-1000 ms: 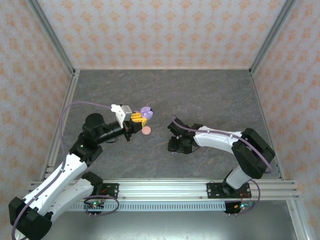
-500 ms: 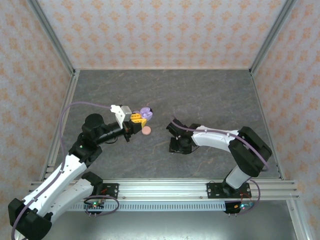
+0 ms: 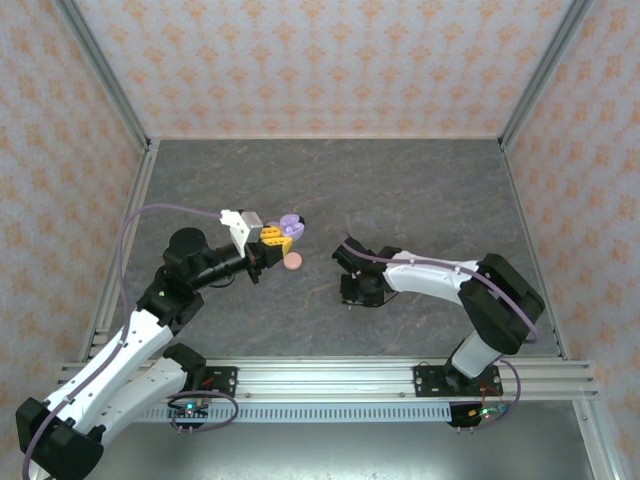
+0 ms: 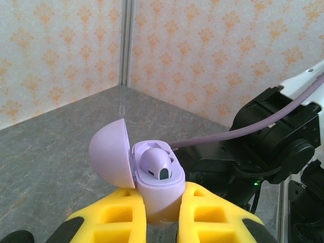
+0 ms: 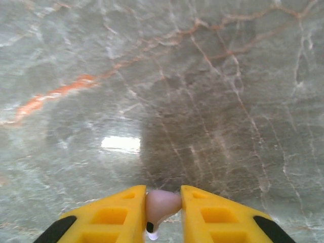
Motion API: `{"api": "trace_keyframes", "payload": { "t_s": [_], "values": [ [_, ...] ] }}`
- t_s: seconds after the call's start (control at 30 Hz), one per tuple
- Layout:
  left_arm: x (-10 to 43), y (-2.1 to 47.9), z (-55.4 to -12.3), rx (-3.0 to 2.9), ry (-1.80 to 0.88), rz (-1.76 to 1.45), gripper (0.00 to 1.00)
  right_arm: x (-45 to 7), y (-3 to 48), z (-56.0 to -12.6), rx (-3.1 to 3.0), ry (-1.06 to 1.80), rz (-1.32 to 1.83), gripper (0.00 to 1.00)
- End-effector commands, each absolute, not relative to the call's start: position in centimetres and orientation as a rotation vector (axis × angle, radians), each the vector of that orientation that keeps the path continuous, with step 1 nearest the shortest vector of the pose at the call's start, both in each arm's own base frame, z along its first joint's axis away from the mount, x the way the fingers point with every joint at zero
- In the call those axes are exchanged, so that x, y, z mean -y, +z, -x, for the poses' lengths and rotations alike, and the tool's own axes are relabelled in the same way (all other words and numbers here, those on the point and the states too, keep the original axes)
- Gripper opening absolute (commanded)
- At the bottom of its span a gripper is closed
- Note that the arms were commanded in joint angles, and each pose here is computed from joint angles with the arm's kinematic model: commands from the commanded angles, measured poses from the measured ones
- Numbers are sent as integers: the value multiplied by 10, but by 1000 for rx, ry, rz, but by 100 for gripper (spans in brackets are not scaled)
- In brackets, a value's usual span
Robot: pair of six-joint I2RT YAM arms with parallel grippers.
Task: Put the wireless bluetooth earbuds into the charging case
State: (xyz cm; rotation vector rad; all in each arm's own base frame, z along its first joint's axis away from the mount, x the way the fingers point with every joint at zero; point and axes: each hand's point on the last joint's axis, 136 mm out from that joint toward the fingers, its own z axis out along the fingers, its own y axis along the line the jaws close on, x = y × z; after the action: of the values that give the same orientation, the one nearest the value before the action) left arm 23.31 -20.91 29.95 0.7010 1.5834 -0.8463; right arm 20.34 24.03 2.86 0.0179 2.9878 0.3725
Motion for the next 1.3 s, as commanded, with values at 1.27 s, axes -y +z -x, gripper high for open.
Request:
{"api": "trace_keyframes", "payload": {
  "t_s": [1.27],
  "values": [
    [232,316,-247,-1505,-912,-743,7,-330,339,-268,-2047,760,495,21]
  ]
}}
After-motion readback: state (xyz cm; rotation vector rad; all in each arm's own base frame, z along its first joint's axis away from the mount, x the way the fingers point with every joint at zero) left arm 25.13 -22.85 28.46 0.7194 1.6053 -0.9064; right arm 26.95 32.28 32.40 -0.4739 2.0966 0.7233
